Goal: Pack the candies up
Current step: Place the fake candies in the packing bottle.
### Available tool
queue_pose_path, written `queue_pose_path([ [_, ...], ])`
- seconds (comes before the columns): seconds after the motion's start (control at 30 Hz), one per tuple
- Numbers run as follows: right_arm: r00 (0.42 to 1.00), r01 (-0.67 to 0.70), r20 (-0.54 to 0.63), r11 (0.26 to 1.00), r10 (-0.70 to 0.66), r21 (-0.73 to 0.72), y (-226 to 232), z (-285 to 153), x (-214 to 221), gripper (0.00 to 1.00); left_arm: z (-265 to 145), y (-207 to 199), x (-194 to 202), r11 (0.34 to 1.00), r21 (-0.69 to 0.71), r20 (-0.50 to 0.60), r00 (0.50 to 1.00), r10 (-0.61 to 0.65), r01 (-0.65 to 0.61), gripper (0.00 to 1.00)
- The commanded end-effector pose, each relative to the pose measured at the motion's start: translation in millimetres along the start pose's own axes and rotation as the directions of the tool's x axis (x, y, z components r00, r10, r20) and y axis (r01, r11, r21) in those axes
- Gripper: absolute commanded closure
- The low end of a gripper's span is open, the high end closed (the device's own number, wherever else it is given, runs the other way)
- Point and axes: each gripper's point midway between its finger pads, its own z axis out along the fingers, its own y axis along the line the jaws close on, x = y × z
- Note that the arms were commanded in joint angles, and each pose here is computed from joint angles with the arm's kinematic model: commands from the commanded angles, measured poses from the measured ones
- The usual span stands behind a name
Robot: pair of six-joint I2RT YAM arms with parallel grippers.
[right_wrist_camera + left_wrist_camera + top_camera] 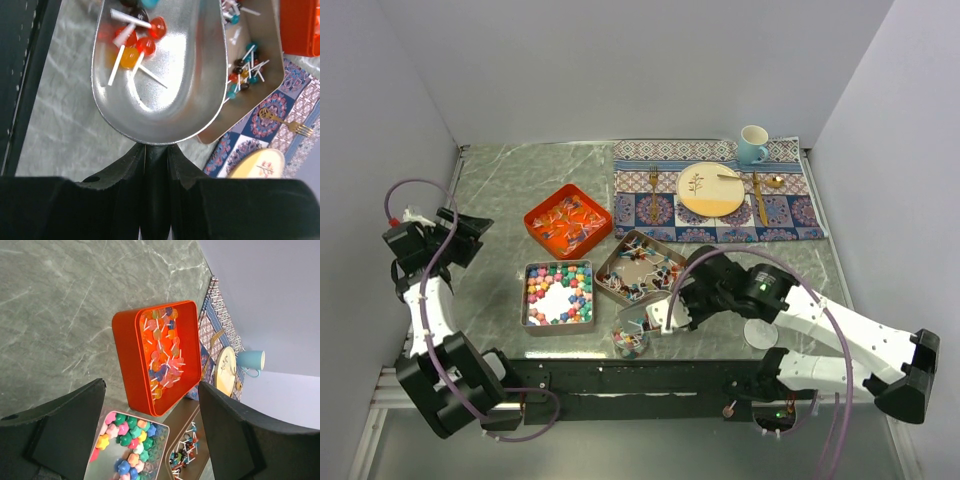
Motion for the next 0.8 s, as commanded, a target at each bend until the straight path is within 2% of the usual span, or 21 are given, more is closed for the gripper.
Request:
queue_pose_path([
  [0.0,0.990,0.090,-0.117,0.994,-0.082,0.060,-8.9,-8.0,6.2,1.00,-6.3,-8.9,3.0,0.999,0.049,0.017,1.000,0.006,-0.007,0.19],
  [0.13,0.982,0.071,-0.178,0.997,-0.062,0.041,-12.3,-10.4,7.2,1.00,-8.1,-11.2,6.2,0.998,0.066,0.018,1.000,-0.014,0.013,0.19],
  [0.33,0.945,0.163,-0.293,0.985,-0.142,0.049,-17.6,-14.0,12.2,1.00,-10.4,-13.4,9.9,0.996,0.085,0.019,0.999,-0.028,0.026,0.19],
  [0.77,0.880,0.306,-0.386,0.952,-0.277,0.014,-27.3,-39.7,0.2,1.00,-13.7,-16.0,14.8,0.992,0.112,0.029,0.998,-0.062,0.059,0.18],
])
